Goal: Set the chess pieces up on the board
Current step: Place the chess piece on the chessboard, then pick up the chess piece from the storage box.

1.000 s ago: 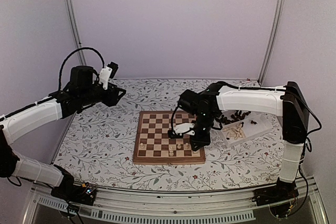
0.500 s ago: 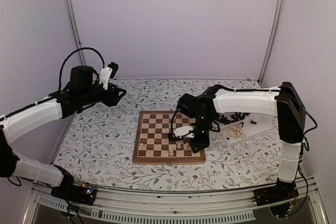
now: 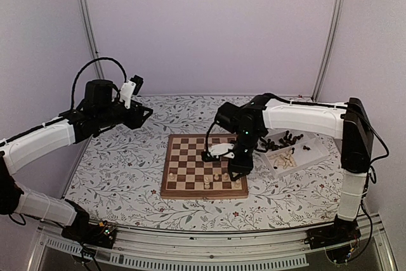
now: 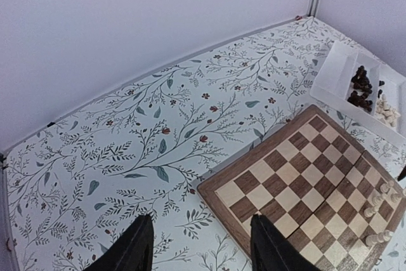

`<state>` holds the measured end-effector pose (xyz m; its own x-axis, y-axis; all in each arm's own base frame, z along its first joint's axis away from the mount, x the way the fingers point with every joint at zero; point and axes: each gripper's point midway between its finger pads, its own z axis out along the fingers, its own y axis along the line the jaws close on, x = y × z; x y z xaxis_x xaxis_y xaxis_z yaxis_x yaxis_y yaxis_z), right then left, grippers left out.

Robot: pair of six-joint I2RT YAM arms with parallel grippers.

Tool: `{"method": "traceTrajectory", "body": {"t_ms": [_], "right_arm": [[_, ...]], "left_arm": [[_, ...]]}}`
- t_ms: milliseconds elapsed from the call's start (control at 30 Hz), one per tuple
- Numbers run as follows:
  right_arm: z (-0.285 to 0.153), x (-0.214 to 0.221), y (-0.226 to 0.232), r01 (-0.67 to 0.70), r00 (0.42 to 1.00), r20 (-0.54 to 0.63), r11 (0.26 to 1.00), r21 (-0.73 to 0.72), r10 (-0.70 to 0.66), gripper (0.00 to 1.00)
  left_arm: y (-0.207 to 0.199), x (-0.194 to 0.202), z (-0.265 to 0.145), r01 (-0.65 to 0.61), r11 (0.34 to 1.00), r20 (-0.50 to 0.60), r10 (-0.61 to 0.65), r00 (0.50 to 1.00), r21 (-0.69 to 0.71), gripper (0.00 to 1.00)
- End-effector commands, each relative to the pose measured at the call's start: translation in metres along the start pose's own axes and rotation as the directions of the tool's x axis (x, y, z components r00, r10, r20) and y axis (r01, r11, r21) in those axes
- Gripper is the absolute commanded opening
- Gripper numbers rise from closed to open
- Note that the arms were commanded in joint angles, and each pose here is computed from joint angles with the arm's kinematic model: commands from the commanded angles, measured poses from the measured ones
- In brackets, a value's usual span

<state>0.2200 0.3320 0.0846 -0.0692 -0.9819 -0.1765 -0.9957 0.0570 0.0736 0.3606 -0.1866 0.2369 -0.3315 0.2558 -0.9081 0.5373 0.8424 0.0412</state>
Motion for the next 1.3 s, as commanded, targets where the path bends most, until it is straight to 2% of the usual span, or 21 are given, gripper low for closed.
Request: {"method": "traceTrajectory", "body": {"t_ms": [0, 300, 567, 667, 800, 1267], "right_arm": [[-0.065, -0.005, -0.025, -0.062, 0.984, 0.172, 0.997, 0.051, 0.052, 0.45], [-0.077, 0.08, -0.085, -0.329, 0.919, 0.26, 0.94, 0.093, 0.296, 0.45], [-0.053, 0.14, -0.089, -0.466, 0.867, 0.252, 0.879, 0.102, 0.43, 0.42], [-0.049, 0.155, -0.096, -0.517, 0.839, 0.256, 0.851, 0.098, 0.48, 0.38], [-0.043, 0.168, -0.106, -0.56, 0.814, 0.259, 0.822, 0.108, 0.52, 0.34], [-0.013, 0.176, -0.12, -0.609, 0.783, 0.218, 0.789, 0.079, 0.583, 0.33]], "left_arm": [[0.002, 0.001, 0.003, 0.009, 1.0, 0.002, -0.009, 1.0, 0.006, 0.54], [-0.001, 0.005, 0.008, 0.009, 1.0, -0.011, -0.009, 1.0, 0.021, 0.54], [-0.002, 0.01, 0.013, 0.009, 0.999, -0.028, -0.008, 1.0, 0.036, 0.54], [-0.004, 0.01, 0.013, 0.01, 0.999, -0.03, -0.009, 1.0, 0.042, 0.54], [-0.004, 0.011, 0.014, 0.012, 0.999, -0.034, -0.01, 0.999, 0.045, 0.54], [-0.005, 0.013, 0.015, 0.012, 0.999, -0.041, -0.01, 0.999, 0.053, 0.54]]}}
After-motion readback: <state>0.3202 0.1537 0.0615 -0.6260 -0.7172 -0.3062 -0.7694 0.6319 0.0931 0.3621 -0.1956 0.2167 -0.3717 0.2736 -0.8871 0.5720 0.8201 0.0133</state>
